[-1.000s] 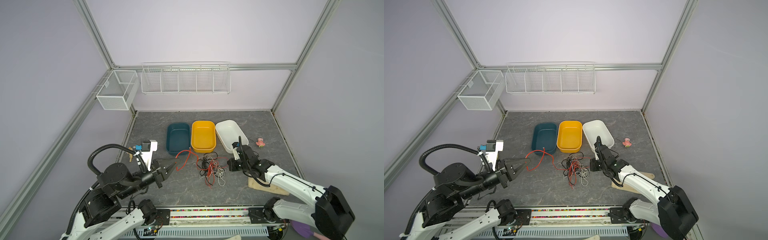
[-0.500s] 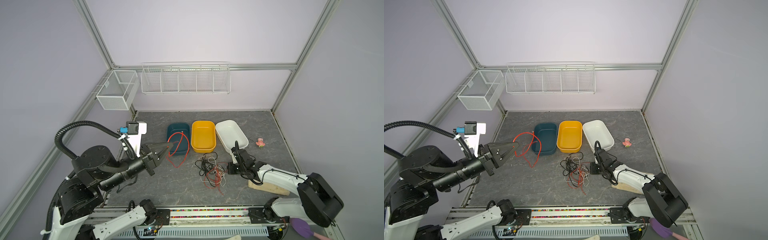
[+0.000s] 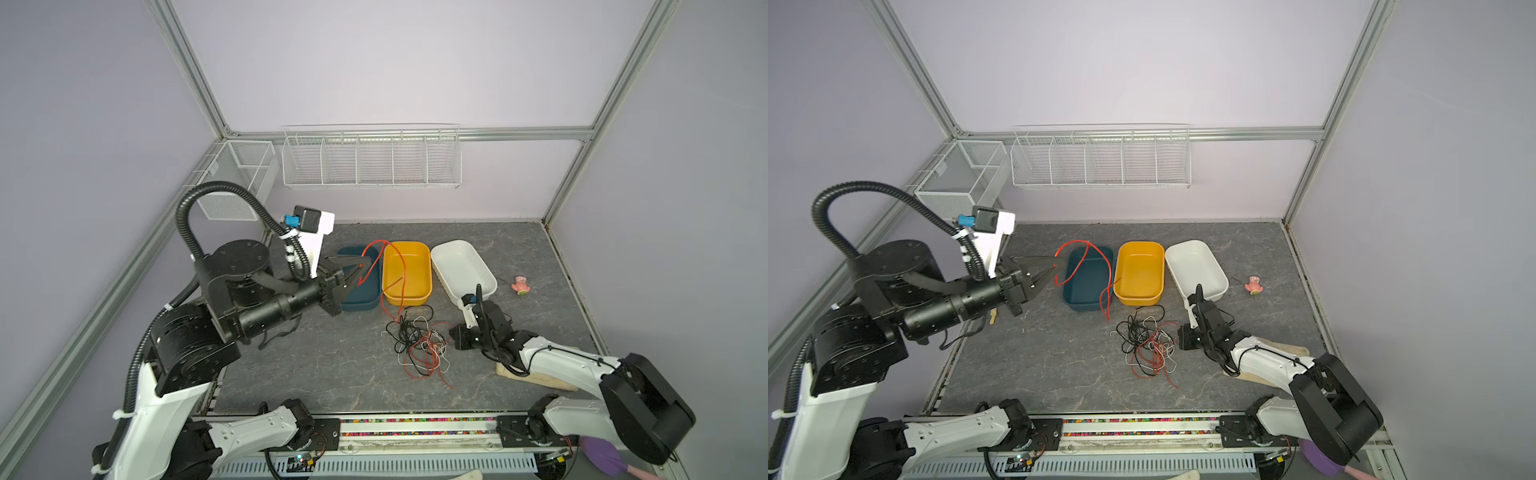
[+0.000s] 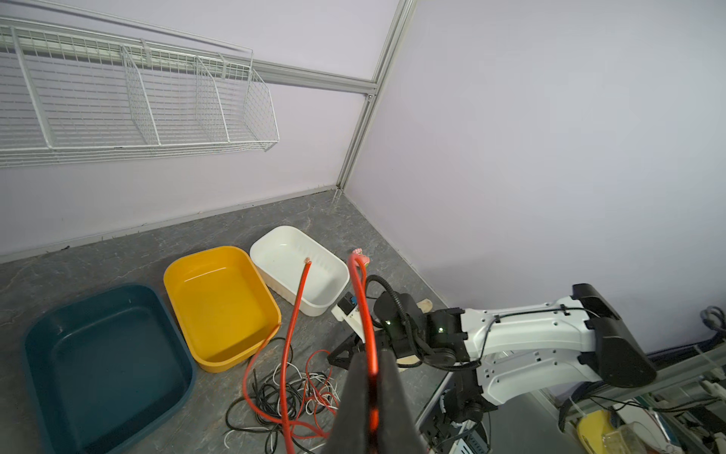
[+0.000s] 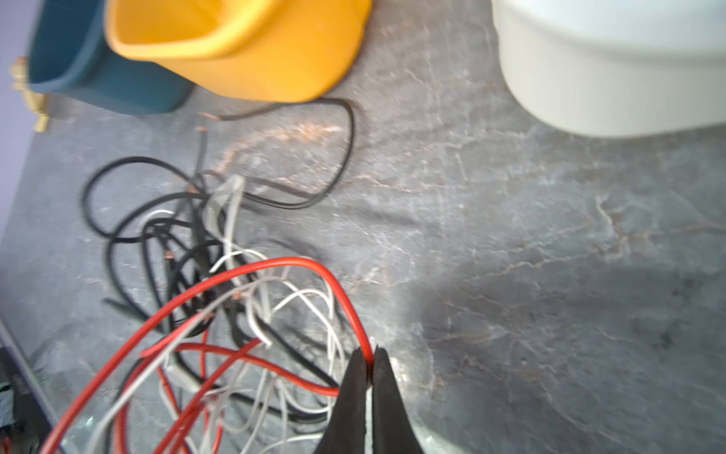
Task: Untangle the cables
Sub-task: 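Pull the red cable with the left gripper toward the teal tub while the right releases, then lower the red cable into the yellow tub and open the left gripper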
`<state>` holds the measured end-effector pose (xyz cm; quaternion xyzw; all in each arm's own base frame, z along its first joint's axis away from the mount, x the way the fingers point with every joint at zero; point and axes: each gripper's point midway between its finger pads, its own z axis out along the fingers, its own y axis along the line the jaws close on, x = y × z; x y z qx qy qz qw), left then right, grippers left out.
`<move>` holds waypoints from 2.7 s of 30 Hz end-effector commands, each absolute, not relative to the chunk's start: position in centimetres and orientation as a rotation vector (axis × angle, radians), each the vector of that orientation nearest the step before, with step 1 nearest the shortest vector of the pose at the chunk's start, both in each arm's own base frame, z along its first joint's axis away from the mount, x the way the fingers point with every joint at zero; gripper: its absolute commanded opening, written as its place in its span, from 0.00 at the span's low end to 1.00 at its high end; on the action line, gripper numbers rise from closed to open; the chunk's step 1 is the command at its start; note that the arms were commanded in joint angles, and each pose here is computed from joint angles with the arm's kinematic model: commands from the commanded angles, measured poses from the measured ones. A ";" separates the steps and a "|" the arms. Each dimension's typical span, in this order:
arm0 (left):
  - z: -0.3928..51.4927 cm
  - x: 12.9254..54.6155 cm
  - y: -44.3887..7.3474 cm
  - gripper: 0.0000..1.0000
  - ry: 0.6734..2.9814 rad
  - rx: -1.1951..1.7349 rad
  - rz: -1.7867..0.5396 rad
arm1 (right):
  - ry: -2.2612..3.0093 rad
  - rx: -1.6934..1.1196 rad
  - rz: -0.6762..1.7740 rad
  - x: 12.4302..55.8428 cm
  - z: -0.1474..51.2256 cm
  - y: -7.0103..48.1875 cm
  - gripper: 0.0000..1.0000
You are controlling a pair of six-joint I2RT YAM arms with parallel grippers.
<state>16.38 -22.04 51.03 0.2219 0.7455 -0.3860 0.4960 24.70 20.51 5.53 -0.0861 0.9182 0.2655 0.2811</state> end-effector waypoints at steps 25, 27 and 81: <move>41.0 34.2 -28.6 0.00 1.994 0.502 -0.813 | 2.250 -0.388 0.818 23.2 10.2 22.1 0.06; 39.5 35.2 -29.1 0.00 2.019 0.498 -0.803 | 2.242 -0.390 0.823 23.2 10.4 22.1 0.06; 11.8 41.6 -30.6 0.34 2.623 0.446 -0.540 | 2.198 -0.414 0.857 22.7 11.6 22.6 0.06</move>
